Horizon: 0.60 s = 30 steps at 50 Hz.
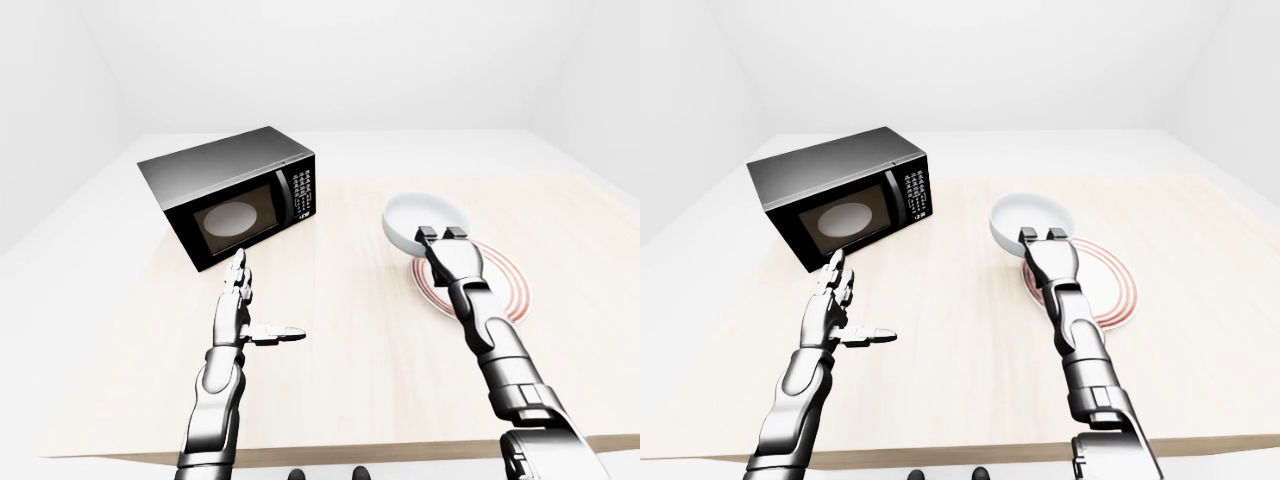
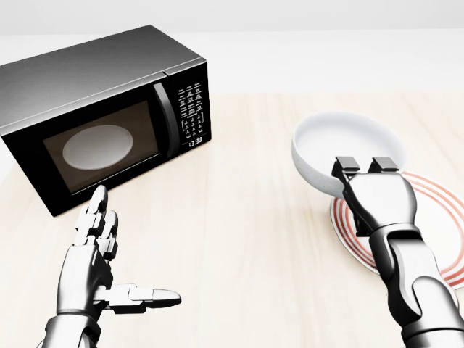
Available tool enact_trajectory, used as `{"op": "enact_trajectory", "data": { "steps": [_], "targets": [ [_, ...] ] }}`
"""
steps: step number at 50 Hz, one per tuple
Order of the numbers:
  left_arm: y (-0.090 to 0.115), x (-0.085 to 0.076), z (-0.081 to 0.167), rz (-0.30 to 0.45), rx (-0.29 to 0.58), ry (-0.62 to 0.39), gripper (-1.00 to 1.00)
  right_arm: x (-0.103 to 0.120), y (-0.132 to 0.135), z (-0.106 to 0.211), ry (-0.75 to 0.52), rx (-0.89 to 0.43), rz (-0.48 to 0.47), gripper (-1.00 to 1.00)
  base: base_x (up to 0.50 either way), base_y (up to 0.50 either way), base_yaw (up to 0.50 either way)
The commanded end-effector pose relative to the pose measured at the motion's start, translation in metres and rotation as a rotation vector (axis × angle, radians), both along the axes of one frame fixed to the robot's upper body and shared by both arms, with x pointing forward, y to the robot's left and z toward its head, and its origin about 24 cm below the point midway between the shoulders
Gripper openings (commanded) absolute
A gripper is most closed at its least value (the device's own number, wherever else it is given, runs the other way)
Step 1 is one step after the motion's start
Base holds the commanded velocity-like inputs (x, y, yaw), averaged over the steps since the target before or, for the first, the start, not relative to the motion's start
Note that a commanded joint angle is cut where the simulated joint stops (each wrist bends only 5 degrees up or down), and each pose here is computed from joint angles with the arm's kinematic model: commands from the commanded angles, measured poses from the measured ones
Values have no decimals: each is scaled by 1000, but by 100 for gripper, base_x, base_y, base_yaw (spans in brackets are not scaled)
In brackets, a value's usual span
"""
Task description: Pick up the white bowl and put it on the plate.
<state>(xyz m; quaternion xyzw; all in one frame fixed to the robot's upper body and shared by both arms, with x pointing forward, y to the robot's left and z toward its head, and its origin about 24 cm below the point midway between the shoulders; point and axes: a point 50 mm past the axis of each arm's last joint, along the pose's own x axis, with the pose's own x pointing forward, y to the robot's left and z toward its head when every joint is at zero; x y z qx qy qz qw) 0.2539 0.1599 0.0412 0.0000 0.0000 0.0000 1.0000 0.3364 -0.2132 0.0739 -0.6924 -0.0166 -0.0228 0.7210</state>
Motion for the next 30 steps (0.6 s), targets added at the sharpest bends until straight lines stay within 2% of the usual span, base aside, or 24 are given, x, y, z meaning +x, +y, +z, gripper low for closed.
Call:
{"op": "enact_trajectory", "data": {
  "steps": [1, 30],
  "targets": [
    [0, 0, 0, 0, 0, 0, 100, -3, -22, 9, -51, 33, -50, -100, 0, 0, 0],
    [0, 0, 0, 0, 0, 0, 100, -14, -56, -3, -31, 40, -140, -100, 0, 0, 0]
  ]
}}
